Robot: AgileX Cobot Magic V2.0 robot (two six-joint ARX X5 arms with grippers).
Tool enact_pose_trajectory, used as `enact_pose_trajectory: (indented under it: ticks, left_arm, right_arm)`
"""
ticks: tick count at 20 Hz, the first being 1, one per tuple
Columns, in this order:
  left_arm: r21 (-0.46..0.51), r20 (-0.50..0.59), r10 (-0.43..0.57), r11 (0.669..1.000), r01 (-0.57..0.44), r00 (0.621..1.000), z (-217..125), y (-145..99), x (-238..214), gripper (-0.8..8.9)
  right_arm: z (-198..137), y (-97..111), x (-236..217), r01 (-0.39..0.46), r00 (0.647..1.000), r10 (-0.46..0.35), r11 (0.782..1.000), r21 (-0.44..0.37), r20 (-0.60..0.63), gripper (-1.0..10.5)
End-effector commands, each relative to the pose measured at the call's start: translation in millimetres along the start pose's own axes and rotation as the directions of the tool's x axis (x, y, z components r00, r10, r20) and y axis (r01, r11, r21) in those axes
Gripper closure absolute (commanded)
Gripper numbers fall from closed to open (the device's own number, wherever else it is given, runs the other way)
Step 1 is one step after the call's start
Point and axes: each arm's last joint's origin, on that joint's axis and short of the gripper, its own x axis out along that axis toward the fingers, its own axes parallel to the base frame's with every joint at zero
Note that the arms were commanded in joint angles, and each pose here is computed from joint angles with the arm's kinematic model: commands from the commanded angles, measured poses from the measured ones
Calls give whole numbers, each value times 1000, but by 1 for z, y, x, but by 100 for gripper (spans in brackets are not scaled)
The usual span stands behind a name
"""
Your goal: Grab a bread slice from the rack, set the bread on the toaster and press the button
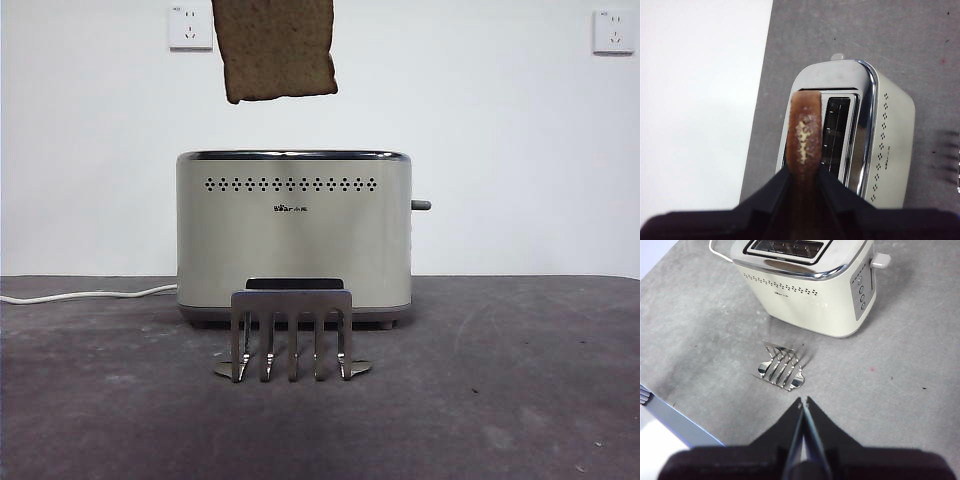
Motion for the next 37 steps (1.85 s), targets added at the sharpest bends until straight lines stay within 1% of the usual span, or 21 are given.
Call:
enact_pose_trajectory:
  ticks: [1, 6, 8, 12, 17, 19, 23, 24, 26, 27, 28, 30, 31, 33, 36, 37]
  left_arm:
    - [25, 31, -49, 999, 48, 998, -5, 2, 15, 822]
    - [21, -14, -78, 997, 78, 997, -14, 2, 45, 822]
    - [20, -7, -117, 993, 117, 993, -15, 0, 55, 822]
    - [14, -1, -155, 988, 155, 988, -18, -3, 67, 822]
    - [-12, -29, -195, 981, 195, 980, -31, -2, 86, 822]
    - [-24, -20, -211, 977, 211, 977, -36, -1, 91, 822]
    - [-61, -22, -210, 976, 209, 977, -46, 3, 107, 812]
    - [-90, -24, -212, 974, 209, 977, -48, 3, 112, 789]
    - [-117, -26, -222, 969, 218, 975, -51, 1, 121, 636]
    - [-120, -22, -223, 968, 218, 975, -51, 1, 123, 582]
    - [-126, -16, -212, 970, 209, 977, -51, 2, 125, 554]
    - [-141, 6, -175, 975, 174, 985, -48, 5, 125, 552]
    - [-164, 15, -156, 974, 156, 988, -47, 7, 126, 552]
    - [-214, 8, -118, 970, 117, 993, -47, 10, 126, 552]
    - [-229, 1, -85, 970, 83, 996, -46, 13, 124, 552]
    - [-248, 4, -77, 966, 75, 997, -45, 14, 121, 552]
  right_arm:
    - [0, 0, 0, -4, 1000, 4, 1000, -10, 1, 958]
    - [0, 0, 0, -4, 1000, 4, 1000, -10, 1, 958]
    - [0, 0, 0, -4, 1000, 4, 1000, -10, 1, 958]
    - [0, 0, 1, -4, 1000, 4, 1000, -9, -1, 958]
    - [1, -2, 3, -6, 1000, 6, 1000, -4, -9, 958]
    - [1, -2, 4, -6, 1000, 6, 1000, -1, -13, 958]
    - [4, -7, 12, -10, 999, 10, 1000, -3, -37, 958]
    - [5, -9, 15, -11, 999, 11, 1000, 0, -44, 958]
    - [9, -14, 21, -10, 999, 10, 1000, -2, -40, 958]
    - [12, -17, 25, -9, 999, 9, 1000, -6, -34, 958]
    - [14, -19, 29, -8, 1000, 8, 1000, -10, -27, 958]
    - [20, -25, 37, -6, 1000, 5, 1000, -16, -12, 958]
    - [23, -29, 42, -4, 1000, 4, 1000, -19, -5, 958]
    - [28, -35, 51, -2, 1000, 2, 1000, -13, 9, 958]
    - [36, -46, 67, 1, 1000, -1, 1000, 0, 31, 958]
    - [38, -49, 71, 1, 999, -1, 1000, -1, 38, 958]
